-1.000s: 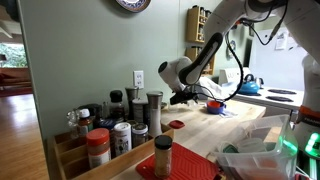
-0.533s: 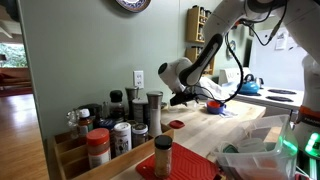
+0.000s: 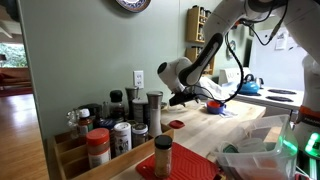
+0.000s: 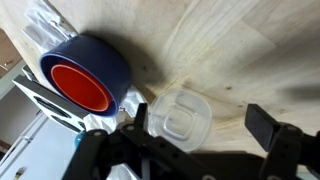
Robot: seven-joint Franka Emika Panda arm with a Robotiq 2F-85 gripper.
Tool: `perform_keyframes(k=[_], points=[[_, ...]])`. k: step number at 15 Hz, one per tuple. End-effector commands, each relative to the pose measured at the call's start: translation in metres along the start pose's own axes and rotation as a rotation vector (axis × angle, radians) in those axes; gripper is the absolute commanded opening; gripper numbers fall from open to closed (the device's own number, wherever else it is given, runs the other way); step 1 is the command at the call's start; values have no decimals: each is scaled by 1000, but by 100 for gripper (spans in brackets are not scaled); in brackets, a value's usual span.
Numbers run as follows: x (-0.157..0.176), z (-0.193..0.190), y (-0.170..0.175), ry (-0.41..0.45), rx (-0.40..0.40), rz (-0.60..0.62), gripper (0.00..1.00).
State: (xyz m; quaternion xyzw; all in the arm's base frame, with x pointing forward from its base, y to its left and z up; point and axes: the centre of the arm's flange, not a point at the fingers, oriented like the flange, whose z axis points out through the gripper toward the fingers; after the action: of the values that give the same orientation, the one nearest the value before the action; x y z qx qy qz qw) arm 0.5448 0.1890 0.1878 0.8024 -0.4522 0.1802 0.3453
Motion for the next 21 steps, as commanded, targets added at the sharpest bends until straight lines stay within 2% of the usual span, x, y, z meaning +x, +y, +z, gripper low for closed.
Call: perform_keyframes(k=[1, 6, 13, 21], points=[[12, 2, 8, -40, 24, 10, 100], [67, 14, 25, -187, 118, 5, 100], [133, 40, 56, -387, 265, -64, 100], [148, 93, 77, -651, 356, -133, 100]])
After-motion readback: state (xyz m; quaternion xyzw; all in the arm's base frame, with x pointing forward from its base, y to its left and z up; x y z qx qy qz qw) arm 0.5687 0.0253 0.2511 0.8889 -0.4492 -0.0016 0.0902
